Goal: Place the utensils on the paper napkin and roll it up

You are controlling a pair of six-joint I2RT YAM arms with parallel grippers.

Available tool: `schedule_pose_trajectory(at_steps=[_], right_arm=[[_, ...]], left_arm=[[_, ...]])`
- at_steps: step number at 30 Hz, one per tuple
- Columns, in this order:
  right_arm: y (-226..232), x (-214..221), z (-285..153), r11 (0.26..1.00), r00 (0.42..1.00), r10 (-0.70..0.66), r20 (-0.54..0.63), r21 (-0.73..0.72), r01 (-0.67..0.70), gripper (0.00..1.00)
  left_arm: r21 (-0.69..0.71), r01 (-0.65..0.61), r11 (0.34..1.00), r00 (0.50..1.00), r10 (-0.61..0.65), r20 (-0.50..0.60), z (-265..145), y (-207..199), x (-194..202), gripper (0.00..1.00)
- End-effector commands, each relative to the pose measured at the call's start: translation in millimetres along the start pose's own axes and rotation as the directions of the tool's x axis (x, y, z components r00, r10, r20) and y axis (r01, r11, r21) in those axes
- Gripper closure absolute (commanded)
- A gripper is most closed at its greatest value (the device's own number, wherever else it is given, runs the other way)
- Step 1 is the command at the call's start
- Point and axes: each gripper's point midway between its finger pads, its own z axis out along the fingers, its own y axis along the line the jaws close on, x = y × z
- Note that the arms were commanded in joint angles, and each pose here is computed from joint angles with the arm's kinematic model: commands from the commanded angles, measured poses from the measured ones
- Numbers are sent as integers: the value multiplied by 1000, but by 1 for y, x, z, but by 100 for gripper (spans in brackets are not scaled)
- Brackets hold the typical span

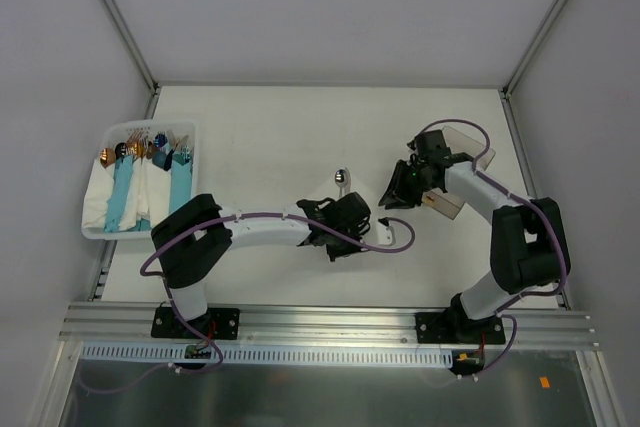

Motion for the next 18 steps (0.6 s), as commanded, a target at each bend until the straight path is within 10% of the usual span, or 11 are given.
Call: schedule_pose_trajectory(at_steps=[1, 18], right_arm=[[9, 2, 7, 999, 1000, -24, -18, -23, 23, 73], [25, 22, 57, 995, 986, -99, -138, 17, 102, 75]], left_arm=[[26, -10, 1000, 1000, 10, 7, 2, -9, 2, 91], [97, 55, 994, 998, -57, 13, -19, -40, 19, 100]])
